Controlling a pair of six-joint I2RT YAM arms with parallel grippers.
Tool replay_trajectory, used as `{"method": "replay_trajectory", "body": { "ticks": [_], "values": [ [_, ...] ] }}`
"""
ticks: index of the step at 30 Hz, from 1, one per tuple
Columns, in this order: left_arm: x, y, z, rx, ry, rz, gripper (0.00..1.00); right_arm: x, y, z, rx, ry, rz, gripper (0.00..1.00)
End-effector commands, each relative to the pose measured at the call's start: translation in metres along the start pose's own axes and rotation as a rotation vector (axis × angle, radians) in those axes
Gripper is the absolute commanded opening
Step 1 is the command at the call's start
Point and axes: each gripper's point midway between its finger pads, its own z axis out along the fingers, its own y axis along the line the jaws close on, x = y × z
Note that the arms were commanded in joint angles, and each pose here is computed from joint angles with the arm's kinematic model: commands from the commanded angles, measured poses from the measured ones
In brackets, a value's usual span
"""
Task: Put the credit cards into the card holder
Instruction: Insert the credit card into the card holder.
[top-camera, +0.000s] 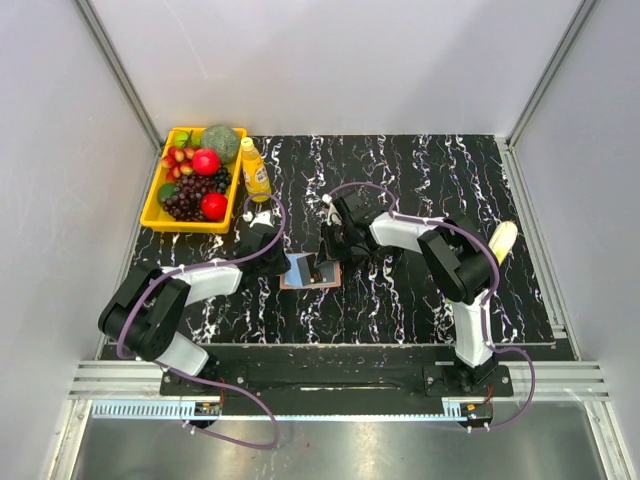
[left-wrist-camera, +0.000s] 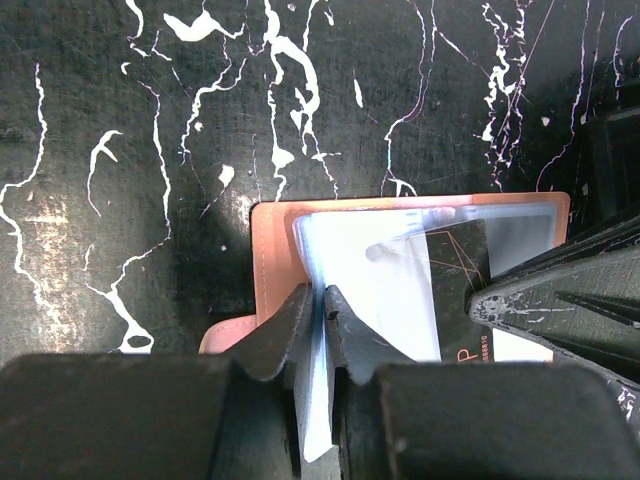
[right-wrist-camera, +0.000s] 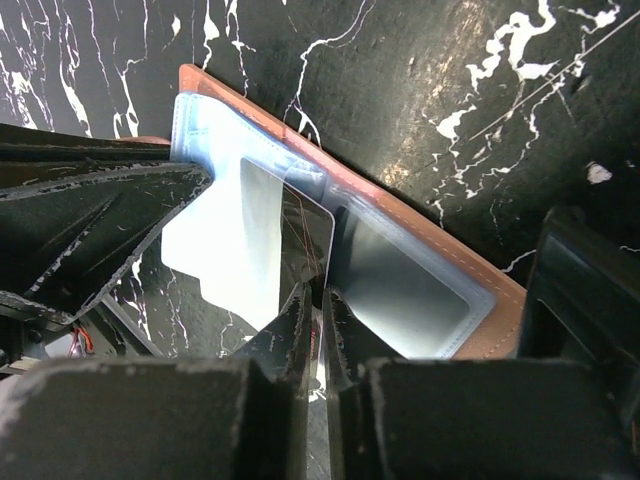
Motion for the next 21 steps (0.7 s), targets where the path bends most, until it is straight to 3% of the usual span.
{"method": "replay_trajectory", "body": {
  "ticks": [1, 6, 11, 21],
  "values": [
    [0.011, 0.016, 0.001, -0.054, 0.038, 0.016, 0.15, 0.018, 0.001, 0.009, 0.009, 0.037, 0.013, 0.13],
    [0.013, 0.016, -0.001, -0.052, 0.047, 0.013, 0.25, 0.021, -0.002, 0.016, 0.002, 0.033, 0.059, 0.14],
    [0.014, 0.015, -0.008, -0.036, 0.041, -0.005, 0.31, 0.023, 0.009, 0.014, -0.056, 0.017, 0.091, 0.28],
    [0.021, 0.009, -0.014, 0.016, 0.041, -0.051, 0.33, 0.021, 0.021, 0.016, -0.102, -0.011, 0.131, 0.40]
  ]
}}
